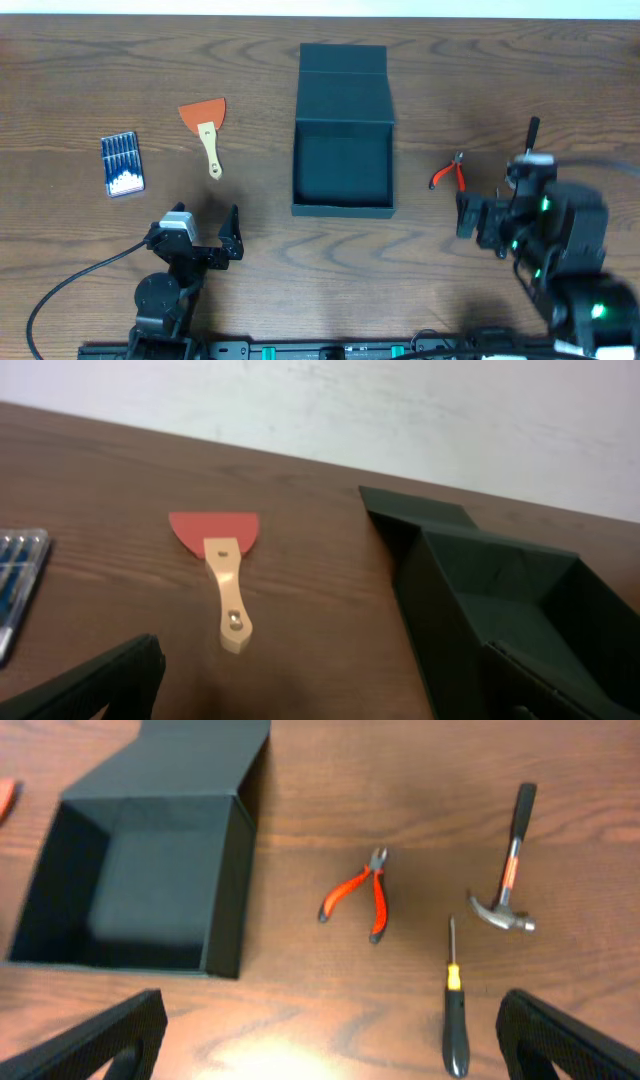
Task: Pack container
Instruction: 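Move the right gripper over the red-handled pliers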
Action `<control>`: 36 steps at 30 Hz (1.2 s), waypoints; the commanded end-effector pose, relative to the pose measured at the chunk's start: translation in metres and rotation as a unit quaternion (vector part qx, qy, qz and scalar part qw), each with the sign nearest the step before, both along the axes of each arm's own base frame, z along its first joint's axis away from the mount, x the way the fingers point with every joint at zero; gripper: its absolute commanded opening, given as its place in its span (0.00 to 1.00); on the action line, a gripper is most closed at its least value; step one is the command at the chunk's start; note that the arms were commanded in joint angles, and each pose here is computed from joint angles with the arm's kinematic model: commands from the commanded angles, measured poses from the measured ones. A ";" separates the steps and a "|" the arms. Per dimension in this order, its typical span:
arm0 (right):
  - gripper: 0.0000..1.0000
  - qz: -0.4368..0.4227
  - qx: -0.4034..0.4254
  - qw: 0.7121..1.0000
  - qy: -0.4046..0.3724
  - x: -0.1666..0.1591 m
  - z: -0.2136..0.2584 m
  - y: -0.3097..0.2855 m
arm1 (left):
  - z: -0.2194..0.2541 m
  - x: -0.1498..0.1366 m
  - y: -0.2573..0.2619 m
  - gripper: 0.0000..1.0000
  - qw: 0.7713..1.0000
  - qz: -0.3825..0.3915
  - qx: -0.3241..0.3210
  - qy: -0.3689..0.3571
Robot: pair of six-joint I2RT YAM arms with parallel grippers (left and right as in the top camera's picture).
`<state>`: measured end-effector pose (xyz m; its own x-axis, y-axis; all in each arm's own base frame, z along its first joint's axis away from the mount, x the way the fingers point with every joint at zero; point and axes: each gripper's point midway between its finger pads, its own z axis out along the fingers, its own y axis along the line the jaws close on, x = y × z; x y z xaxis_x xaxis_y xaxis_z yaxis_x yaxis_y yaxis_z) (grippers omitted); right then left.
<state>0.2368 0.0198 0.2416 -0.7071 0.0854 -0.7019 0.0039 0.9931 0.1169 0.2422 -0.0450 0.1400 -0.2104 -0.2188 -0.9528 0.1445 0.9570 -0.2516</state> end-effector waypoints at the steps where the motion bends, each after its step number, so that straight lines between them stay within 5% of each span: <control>1: 0.99 0.007 0.006 1.000 0.015 0.009 0.026 0.003 | -0.013 -0.002 -0.002 0.99 1.000 -0.003 -0.008 0.024; 15: 0.99 -0.093 0.018 0.956 0.278 0.046 -0.066 -0.038 | -0.013 -0.002 -0.002 0.98 1.000 -0.003 -0.008 0.024; 27: 0.99 -0.027 -0.024 0.960 0.277 0.072 -0.100 -0.042 | -0.013 -0.001 -0.001 0.99 1.000 0.000 -0.008 0.024; 36: 0.99 -0.025 -0.027 0.955 0.294 0.062 -0.137 -0.046 | -0.013 -0.001 -0.001 0.99 1.000 0.000 -0.007 0.024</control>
<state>0.3044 -0.0205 0.1158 -0.9701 0.1185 -0.2119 0.1106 0.9927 0.0489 0.2423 -0.0449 0.1385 -0.2194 -0.2382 -0.9461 0.1378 0.9524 -0.2718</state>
